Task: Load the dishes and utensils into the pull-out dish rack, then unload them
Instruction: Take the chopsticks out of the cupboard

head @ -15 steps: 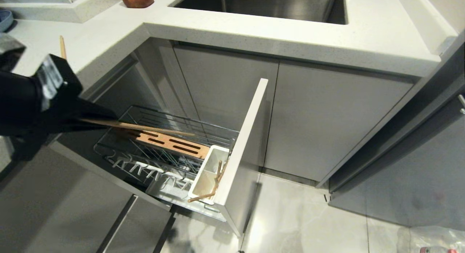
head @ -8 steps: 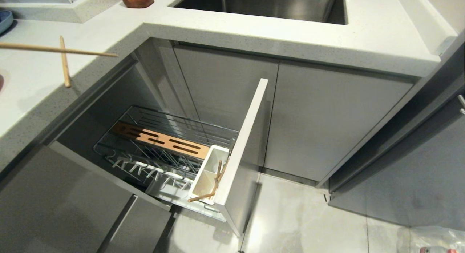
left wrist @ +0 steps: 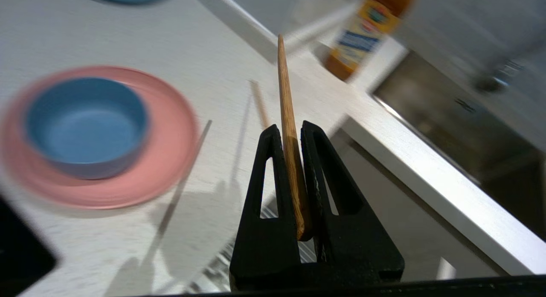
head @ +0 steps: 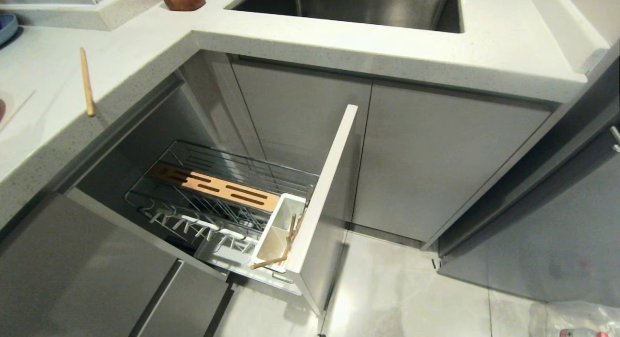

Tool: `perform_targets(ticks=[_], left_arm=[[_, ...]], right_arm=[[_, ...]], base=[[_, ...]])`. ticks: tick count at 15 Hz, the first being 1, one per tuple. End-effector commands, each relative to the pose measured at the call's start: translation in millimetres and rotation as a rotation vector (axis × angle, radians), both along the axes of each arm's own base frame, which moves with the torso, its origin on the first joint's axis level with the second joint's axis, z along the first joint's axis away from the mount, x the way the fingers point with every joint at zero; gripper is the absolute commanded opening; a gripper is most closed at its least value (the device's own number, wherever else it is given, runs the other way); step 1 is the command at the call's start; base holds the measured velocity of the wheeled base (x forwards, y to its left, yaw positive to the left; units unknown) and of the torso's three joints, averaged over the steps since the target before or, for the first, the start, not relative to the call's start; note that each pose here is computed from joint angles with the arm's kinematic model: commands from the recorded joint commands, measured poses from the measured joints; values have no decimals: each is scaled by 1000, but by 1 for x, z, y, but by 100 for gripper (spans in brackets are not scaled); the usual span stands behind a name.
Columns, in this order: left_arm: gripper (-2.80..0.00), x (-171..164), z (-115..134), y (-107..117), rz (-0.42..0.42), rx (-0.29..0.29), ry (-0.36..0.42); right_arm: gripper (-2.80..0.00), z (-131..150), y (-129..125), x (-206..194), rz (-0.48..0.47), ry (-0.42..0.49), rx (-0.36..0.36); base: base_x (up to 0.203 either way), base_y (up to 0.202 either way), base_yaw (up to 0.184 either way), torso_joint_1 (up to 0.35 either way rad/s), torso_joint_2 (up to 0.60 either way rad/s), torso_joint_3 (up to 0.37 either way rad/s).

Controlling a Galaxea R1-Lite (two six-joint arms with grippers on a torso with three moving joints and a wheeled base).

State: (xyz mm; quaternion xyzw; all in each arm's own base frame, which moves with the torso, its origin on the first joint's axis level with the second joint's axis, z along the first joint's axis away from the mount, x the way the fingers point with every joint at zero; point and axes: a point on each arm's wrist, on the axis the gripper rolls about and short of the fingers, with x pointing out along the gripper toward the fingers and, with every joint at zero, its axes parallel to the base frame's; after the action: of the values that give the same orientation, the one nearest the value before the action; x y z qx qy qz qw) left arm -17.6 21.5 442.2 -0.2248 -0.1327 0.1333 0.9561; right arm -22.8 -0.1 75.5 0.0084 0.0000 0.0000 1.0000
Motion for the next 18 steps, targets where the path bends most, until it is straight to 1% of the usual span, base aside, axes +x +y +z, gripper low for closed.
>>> perform_targets(ticks=[1, 3, 4, 6, 8, 12, 13, 14, 15, 18], left_arm=[[-280, 2, -3, -3, 120, 3, 15], [-280, 24, -7, -8, 270, 7, 19], [-280, 40, -10, -8, 338, 12, 3], [-280, 66, -19, -4, 435, 32, -35], [-280, 88, -32, 1, 501, 63, -57], [-280, 127, -66, 14, 543, 130, -66], [-280, 136, -74, 18, 537, 144, -63], [-280, 144, -79, 22, 540, 153, -45], [-280, 151, -83, 27, 547, 155, -28], [-280, 166, -89, 33, 554, 153, -13]], right_arm=[[-280, 0, 0, 0, 0, 2, 0], [-280, 0, 0, 0, 0, 2, 0], [-280, 0, 0, 0, 0, 2, 0], [-280, 0, 0, 0, 0, 2, 0], [-280, 0, 0, 0, 0, 3, 0], [-280, 0, 0, 0, 0, 2, 0], [-280, 0, 0, 0, 0, 2, 0], [-280, 0, 0, 0, 0, 2, 0], [-280, 0, 0, 0, 0, 2, 0], [-280, 0, 0, 0, 0, 2, 0]], base=[[0, 0, 0, 0, 0, 0], [0, 0, 0, 0, 0, 0], [0, 0, 0, 0, 0, 0], [0, 0, 0, 0, 0, 0], [0, 0, 0, 0, 0, 0], [0, 0, 0, 0, 0, 0], [0, 0, 0, 0, 0, 0], [0, 0, 0, 0, 0, 0], [0, 0, 0, 0, 0, 0], [0, 0, 0, 0, 0, 0]])
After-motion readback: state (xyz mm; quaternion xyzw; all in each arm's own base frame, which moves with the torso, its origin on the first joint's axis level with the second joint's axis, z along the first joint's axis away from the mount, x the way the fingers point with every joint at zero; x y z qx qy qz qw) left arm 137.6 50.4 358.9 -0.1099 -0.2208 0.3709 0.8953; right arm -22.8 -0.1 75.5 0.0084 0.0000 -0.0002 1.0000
